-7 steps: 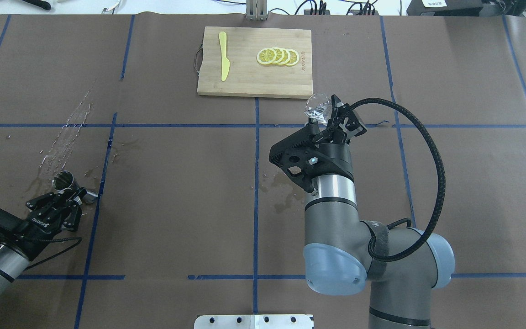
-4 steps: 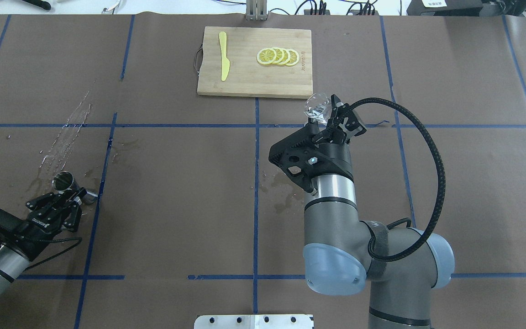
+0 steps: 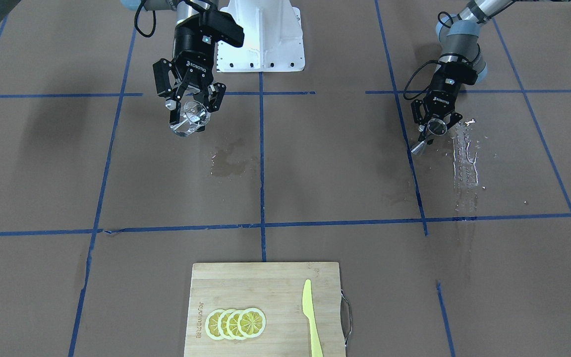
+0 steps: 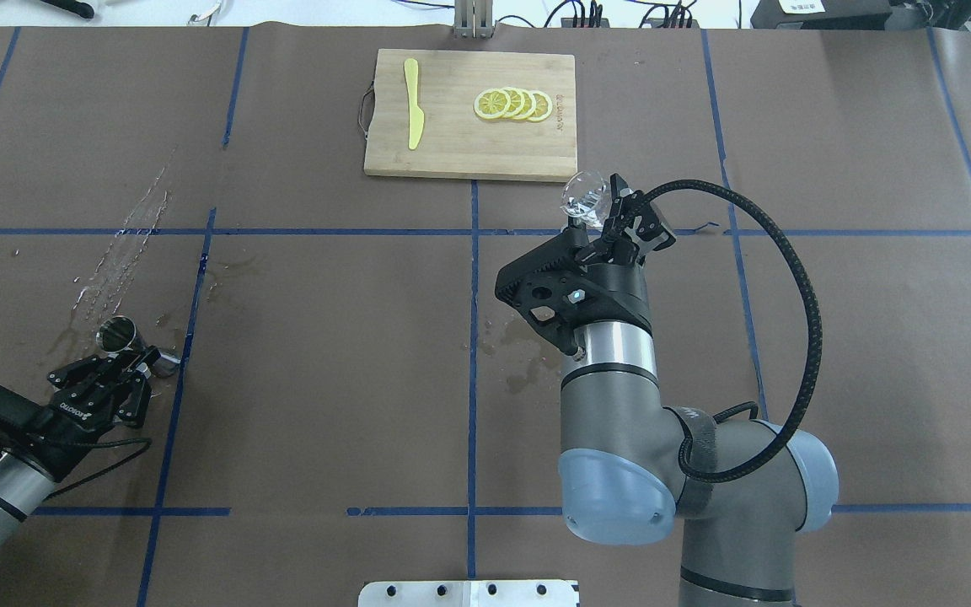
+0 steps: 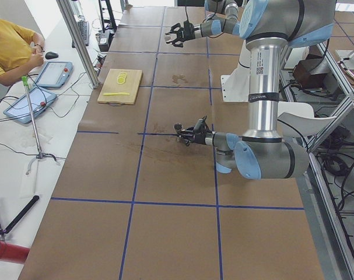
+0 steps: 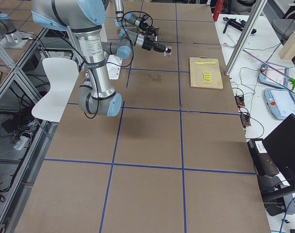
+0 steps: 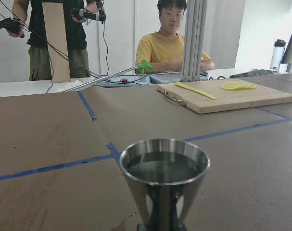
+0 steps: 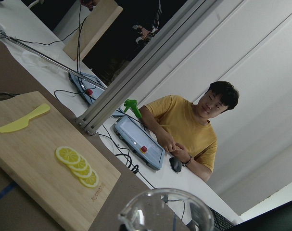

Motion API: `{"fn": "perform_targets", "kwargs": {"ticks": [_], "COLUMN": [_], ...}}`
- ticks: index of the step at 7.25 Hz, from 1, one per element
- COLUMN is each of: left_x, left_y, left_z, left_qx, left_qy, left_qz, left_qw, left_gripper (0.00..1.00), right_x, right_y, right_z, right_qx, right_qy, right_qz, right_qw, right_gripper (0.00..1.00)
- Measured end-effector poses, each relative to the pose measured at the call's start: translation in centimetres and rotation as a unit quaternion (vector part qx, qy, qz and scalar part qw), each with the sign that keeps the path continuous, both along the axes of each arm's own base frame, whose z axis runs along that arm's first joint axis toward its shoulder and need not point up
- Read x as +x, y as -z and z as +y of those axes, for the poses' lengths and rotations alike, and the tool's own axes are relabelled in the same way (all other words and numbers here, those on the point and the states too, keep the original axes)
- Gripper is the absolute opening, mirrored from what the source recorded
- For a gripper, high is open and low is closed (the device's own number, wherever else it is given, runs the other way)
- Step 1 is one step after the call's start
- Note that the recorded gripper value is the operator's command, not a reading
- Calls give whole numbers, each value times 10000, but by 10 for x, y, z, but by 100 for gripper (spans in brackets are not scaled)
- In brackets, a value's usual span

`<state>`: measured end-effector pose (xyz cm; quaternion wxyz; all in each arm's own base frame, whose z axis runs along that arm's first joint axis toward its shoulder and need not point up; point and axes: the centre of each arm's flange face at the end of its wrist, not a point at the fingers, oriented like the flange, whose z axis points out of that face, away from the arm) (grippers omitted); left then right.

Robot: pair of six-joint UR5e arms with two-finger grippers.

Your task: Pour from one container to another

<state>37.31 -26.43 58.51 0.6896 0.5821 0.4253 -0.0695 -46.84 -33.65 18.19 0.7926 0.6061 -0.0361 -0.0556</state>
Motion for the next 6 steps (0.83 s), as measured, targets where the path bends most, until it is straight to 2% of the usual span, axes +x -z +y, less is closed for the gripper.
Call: {"fn": "perform_targets", "kwargs": {"ticks": [2, 5, 6], "left_x": [0, 0, 0], "left_y": [0, -1, -1], "left_z": [0, 0, 0], "left_qx": [-3, -4, -4], "left_qy": [0, 0, 0], "left_qz": [0, -4, -3], "left_qw": [10000, 10000, 10000], "left_gripper": [4, 26, 28], "right_x": [0, 0, 0], "right_y": [0, 1, 0], "right_z": [0, 0, 0], "right_qx": [1, 1, -1], "right_qy": [0, 1, 2], "right_qz": [-4, -10, -5], "right_qw": [10000, 10000, 10000], "right_gripper": [0, 0, 0]}}
